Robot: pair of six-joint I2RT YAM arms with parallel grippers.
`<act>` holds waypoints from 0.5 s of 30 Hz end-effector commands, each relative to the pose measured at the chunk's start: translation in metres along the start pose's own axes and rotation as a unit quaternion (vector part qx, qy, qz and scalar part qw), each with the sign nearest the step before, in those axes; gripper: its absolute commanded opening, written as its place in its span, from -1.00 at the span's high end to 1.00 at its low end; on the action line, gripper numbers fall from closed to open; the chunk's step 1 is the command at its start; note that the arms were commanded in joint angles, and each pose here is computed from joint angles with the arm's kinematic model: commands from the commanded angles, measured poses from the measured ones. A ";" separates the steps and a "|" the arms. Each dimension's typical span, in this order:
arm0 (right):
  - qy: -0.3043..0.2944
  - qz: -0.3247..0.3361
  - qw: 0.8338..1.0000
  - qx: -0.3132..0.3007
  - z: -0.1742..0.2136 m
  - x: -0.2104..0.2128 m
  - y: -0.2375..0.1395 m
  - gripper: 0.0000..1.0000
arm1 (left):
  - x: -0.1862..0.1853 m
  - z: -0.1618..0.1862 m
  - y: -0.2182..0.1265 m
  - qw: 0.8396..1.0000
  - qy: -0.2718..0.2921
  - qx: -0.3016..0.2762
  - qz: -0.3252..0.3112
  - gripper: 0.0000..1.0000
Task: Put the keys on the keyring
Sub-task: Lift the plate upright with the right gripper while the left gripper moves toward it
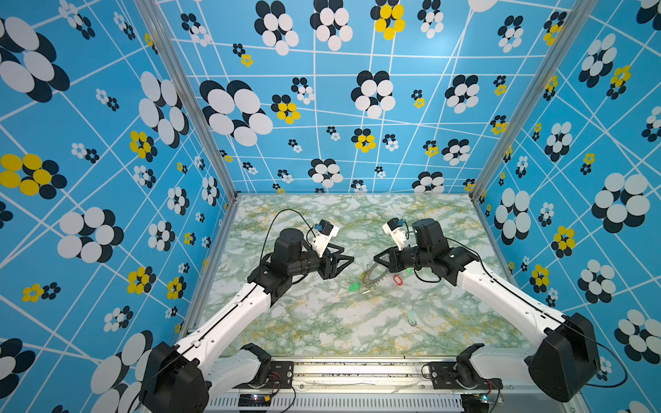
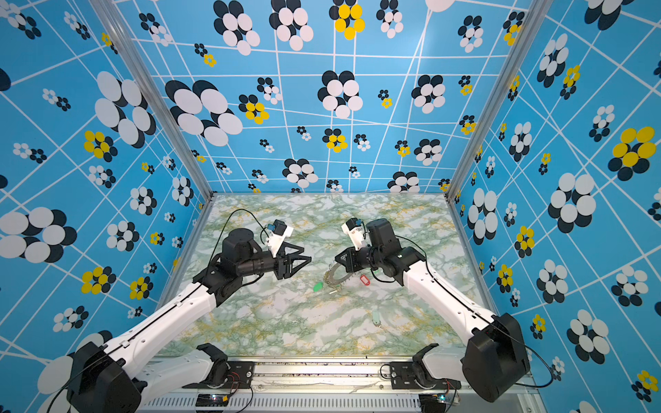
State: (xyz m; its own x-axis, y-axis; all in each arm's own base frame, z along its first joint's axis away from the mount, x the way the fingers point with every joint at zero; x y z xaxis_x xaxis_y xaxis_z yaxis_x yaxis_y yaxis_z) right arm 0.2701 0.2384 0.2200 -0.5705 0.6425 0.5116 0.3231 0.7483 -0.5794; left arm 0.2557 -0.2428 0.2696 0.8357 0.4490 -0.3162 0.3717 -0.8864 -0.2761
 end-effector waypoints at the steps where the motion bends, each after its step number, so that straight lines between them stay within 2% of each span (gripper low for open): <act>1: -0.065 0.000 0.998 0.004 0.004 0.009 -0.015 1.00 | -0.011 -0.007 0.002 0.999 0.016 0.008 0.032 -0.16; 8: -0.119 -0.061 0.988 -0.073 -0.014 0.042 -0.039 1.00 | -0.034 -0.016 0.015 0.993 0.031 0.027 0.114 0.03; 15: -0.141 -0.127 0.976 -0.112 -0.028 0.072 -0.056 1.00 | -0.048 -0.025 0.023 0.987 0.046 0.030 0.152 0.16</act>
State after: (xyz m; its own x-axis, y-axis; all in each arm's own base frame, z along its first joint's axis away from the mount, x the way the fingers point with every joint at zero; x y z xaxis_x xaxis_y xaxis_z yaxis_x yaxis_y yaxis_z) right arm 0.2411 0.2388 0.2788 -0.7636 0.4859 0.4252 0.3238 0.8579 -0.3989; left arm 0.2421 -0.2817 0.2877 0.9178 0.2195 -0.3308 0.1346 -0.9560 -0.2608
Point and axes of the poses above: each gripper's point midway between its finger pads, its own y axis out along the fingers, its own x axis along the line the jaws close on, z = x × y, the point moved 2 cm from there along -y, back along the fingers, and after that the axes turned 2 degrees about y, right-handed, at the moved point
